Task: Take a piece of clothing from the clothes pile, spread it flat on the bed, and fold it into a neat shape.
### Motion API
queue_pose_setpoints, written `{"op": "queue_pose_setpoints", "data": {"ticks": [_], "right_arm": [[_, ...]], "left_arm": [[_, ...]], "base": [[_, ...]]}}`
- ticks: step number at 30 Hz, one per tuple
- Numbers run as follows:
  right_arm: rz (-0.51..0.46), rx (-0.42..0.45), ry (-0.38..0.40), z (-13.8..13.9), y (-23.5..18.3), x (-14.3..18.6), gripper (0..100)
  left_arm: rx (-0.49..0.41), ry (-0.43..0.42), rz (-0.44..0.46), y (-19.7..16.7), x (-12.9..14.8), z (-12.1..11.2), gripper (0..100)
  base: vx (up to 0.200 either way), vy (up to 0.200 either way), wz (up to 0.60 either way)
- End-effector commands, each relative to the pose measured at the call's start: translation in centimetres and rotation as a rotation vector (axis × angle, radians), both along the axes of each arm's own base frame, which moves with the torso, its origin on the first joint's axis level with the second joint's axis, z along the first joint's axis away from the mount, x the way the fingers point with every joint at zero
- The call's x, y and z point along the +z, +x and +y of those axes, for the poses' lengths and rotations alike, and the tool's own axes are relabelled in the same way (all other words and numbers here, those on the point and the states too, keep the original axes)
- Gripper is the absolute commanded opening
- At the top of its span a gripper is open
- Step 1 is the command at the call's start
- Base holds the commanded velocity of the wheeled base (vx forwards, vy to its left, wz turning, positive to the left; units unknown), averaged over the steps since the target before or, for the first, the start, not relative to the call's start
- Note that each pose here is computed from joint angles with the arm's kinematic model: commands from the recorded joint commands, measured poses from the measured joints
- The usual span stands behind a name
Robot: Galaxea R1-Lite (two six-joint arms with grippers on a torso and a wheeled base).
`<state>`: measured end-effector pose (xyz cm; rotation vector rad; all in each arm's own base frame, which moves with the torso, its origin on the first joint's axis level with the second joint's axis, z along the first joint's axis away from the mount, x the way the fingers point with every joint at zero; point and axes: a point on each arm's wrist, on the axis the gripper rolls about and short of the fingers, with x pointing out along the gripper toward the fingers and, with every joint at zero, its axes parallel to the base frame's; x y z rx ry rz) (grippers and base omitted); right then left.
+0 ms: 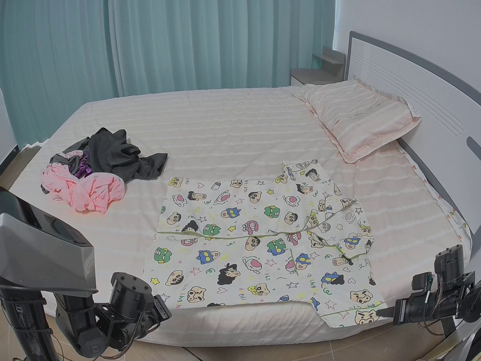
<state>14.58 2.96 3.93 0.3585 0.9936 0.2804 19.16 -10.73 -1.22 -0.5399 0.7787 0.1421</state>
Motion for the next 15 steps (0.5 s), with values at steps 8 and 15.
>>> {"op": "queue_pose_setpoints", "data": {"ticks": [8,15], "right_arm": [[0.018,0.034,-0.018,0.0,-0.9,0.0,0],[0.009,0.046,-0.019,0.1,-1.5,0.4,0]], "left_arm": [[-0.034,0.033,0.048,-1.1,-0.8,-0.2,0],[-0.031,0.036,0.031,-1.4,-0.3,0.0,0]], "base": [[0.0,0.0,0.0],[0.0,0.0,0.0]]}}
